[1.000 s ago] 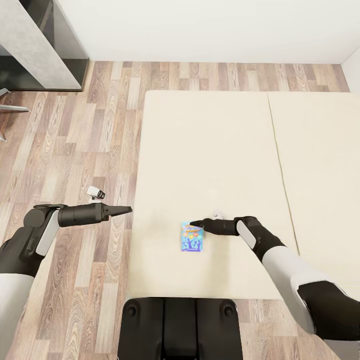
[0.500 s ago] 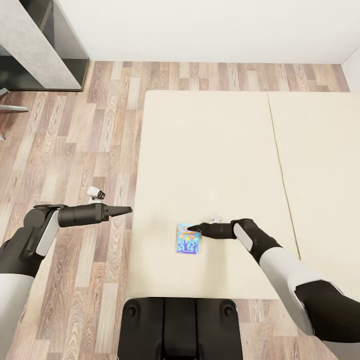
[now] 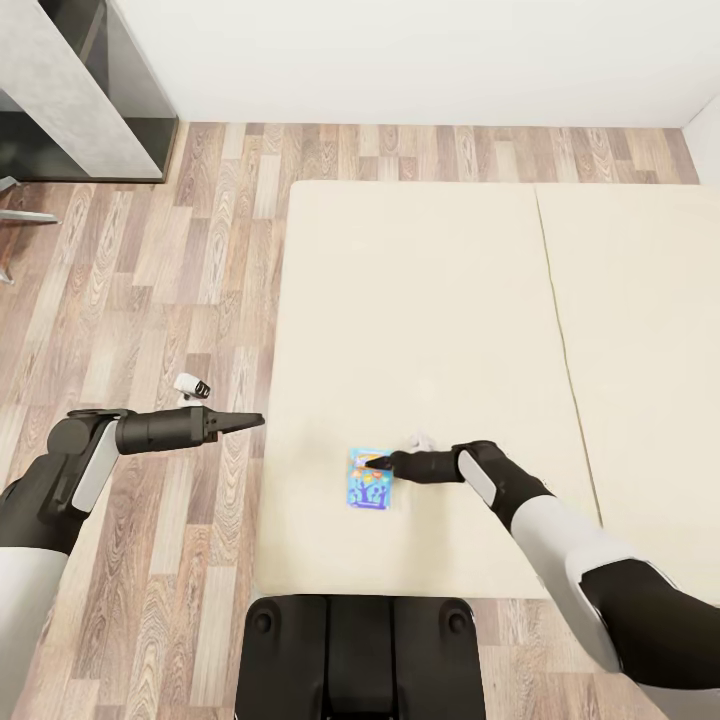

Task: Put all the toys in the child's room - the three board games (two on the bed and one on the table), the two jigsaw puzzles on the table, and the tennis ball on the table - inside the toy box on the table in the child's room.

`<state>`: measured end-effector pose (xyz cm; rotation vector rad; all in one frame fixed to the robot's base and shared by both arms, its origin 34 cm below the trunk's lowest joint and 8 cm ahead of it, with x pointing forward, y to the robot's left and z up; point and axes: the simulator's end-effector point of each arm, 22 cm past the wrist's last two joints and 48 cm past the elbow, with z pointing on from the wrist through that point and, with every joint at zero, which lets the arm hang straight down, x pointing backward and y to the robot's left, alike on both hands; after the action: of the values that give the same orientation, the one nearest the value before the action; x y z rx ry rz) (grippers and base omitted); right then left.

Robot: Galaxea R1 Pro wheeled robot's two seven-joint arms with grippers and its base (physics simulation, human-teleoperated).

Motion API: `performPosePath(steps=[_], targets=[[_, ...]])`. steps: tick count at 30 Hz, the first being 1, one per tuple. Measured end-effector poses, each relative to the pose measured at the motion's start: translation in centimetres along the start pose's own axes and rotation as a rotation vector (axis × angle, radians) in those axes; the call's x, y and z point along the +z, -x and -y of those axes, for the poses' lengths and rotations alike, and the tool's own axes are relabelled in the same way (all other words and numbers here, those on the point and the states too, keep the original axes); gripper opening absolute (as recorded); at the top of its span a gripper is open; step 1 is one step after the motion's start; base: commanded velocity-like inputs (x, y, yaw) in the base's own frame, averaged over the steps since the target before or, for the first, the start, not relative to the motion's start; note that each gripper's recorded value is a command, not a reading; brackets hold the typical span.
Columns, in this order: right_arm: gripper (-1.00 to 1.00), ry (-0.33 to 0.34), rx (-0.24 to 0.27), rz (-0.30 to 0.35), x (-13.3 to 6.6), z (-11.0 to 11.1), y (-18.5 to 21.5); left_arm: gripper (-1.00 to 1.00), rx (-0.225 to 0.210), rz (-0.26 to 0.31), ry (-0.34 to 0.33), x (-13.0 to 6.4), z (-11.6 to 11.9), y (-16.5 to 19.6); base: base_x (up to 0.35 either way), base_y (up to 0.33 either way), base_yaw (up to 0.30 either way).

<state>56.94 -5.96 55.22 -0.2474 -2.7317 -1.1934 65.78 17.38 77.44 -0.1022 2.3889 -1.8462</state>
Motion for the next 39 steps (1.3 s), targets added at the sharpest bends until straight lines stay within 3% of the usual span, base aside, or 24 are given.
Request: performPosePath(steps=[8, 39], targets=[[1.00, 0.020, -0.015, -0.016, 1.0, -1.5, -0.5, 1.00, 0.000, 0.001, 0.000, 0.0, 0.0, 0.0, 0.000, 0.000, 0.000], [1.00, 0.012, -0.010, -0.017, 1.0, -1.3, -0.5, 1.00, 0.000, 0.001, 0.000, 0.0, 0.0, 0.0, 0.000, 0.030, 0.000]])
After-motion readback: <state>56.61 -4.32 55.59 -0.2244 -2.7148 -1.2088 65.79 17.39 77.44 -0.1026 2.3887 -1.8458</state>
